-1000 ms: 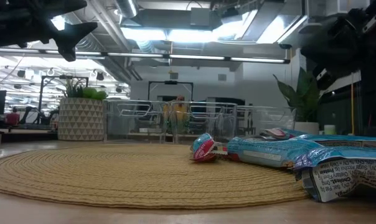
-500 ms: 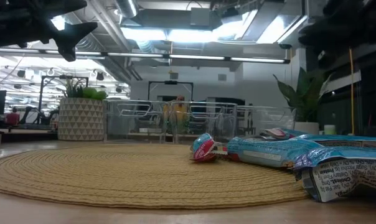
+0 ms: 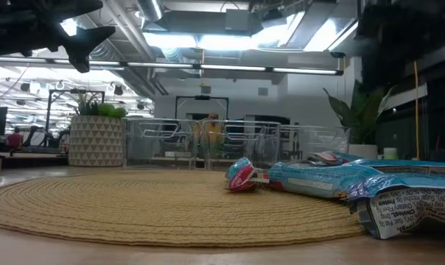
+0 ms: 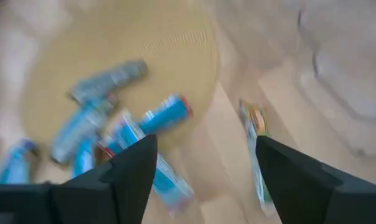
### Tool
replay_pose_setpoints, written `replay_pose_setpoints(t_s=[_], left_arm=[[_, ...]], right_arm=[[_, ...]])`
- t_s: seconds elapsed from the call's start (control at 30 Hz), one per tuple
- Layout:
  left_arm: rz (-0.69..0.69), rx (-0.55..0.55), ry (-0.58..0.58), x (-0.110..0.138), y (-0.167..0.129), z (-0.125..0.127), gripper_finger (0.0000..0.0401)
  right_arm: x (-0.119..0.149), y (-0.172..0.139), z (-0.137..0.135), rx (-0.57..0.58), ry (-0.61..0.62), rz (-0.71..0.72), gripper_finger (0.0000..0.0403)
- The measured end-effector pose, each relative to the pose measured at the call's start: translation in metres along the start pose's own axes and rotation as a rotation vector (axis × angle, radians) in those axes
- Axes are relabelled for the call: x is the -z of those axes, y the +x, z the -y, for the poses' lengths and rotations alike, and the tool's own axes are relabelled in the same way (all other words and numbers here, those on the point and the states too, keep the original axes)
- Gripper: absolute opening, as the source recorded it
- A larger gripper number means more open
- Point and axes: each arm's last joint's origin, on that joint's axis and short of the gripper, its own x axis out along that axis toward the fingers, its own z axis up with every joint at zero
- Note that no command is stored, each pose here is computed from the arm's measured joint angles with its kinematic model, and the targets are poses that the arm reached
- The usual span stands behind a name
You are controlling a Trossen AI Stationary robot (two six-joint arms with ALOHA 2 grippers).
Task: Pick and place Granola Bars by type
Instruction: Put the top yellow granola bar into the right transparent bin
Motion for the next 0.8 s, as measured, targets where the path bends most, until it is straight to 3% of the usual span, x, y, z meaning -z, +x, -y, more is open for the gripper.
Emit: replay_pose_setpoints(t_s=[0.43, 0.8], left_arm=[[0.0, 0.0, 0.0, 0.0, 0.0, 0.0, 0.0226], [0.0, 0.0, 0.0, 0.0, 0.0, 0.0, 0.0226]], right_arm=[[0.01, 0.064, 0.001, 0.169, -0.03, -0.301, 0.0281], [0.013, 0.1, 0.028, 0.302, -0.001, -0.464, 0.0281]])
